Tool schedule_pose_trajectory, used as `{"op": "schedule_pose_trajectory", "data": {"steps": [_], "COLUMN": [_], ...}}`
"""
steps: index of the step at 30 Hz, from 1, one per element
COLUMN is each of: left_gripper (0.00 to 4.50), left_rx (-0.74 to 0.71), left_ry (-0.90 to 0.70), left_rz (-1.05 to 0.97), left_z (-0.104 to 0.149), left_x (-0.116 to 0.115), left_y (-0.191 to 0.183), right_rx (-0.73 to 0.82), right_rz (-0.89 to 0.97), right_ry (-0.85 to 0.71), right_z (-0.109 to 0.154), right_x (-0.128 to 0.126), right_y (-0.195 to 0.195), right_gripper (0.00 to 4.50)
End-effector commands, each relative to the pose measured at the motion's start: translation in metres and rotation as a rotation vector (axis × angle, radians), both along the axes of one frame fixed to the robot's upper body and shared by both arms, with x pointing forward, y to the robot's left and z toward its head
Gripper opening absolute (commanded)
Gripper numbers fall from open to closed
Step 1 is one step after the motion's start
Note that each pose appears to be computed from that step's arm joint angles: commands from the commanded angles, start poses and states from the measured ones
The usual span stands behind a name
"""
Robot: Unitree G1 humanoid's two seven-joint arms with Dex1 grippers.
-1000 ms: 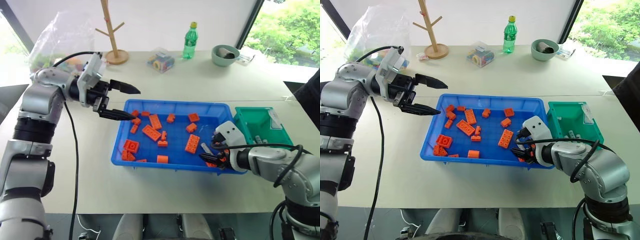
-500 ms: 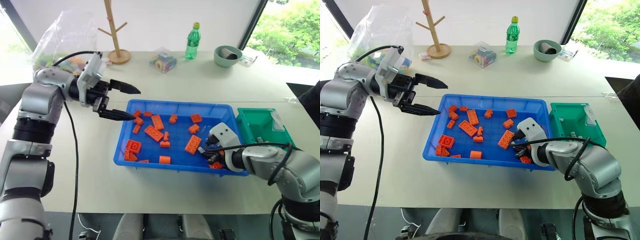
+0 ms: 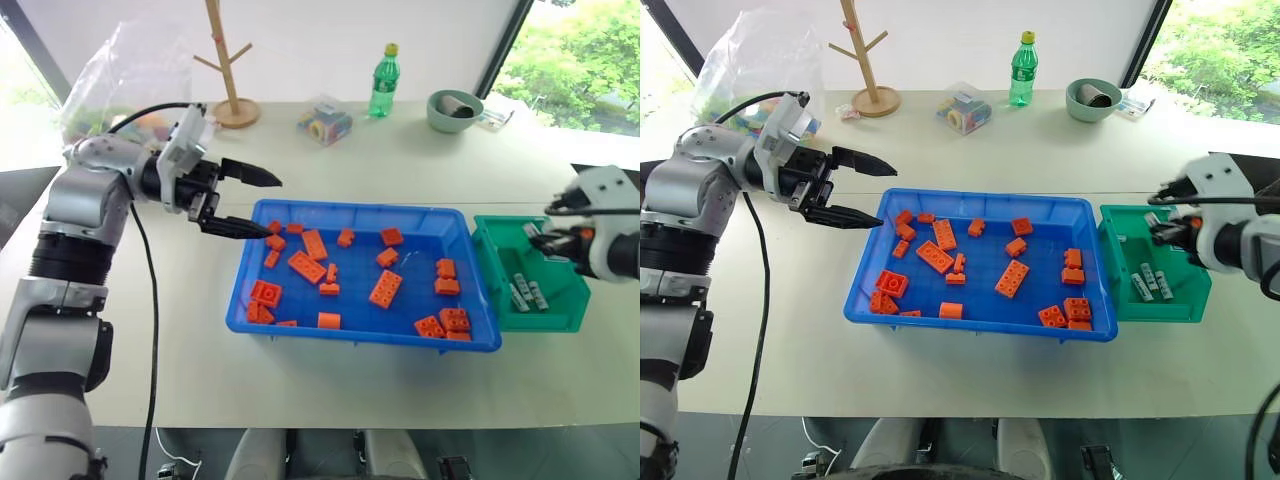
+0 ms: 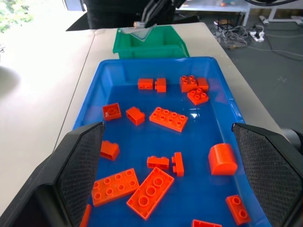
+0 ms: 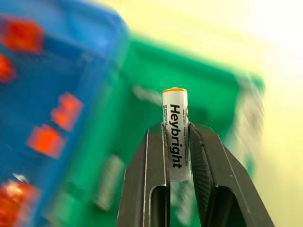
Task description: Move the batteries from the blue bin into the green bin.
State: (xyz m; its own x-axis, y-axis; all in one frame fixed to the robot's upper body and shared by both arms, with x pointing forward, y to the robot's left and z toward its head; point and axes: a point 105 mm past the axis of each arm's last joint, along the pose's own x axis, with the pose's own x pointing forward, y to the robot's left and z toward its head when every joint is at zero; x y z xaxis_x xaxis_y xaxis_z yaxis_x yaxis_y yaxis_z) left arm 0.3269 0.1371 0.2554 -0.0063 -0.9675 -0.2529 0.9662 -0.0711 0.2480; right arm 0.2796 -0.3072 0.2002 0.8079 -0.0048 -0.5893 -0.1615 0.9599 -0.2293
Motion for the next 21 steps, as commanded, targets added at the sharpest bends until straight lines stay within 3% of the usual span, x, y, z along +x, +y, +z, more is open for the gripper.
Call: {"op": "schedule_pose_trajectory", "data": {"steps": [1,4,7,9,14,21], "left_gripper": [4.5,4.5,4.5,4.5,4.5,4.5], "left_rx": [-0.024,-0.025,-0.019,-0.021,-0.019,0.009], "left_ry": [-0.048,-0.048,-0.05,-0.044,-0.038,-0.009], "left_rz": [-0.019,-0.021,-0.024,-0.017,0.025,0.138], "left_z": [0.016,0.015,0.012,0.012,0.012,0.01], "left_x": [-0.002,-0.002,-0.003,-0.002,0.0,0.004], "left_y": [-0.002,-0.003,-0.004,-0.002,0.009,0.04], "right_rx": [-0.013,-0.069,-0.053,-0.031,0.036,0.102], "right_rz": [0.049,-0.001,0.001,0.058,0.303,0.511], "right_ry": [-0.058,-0.098,-0.221,-0.295,-0.366,-0.204], "right_z": [0.009,0.004,0.021,0.035,0.057,0.042], "right_x": [-0.002,0.005,0.01,0.008,-0.026,-0.077], "right_y": [0.003,-0.005,-0.015,-0.016,-0.022,-0.03], "right_gripper": [0.1,1.52,2.99,2.99,2.99,2.99]}}
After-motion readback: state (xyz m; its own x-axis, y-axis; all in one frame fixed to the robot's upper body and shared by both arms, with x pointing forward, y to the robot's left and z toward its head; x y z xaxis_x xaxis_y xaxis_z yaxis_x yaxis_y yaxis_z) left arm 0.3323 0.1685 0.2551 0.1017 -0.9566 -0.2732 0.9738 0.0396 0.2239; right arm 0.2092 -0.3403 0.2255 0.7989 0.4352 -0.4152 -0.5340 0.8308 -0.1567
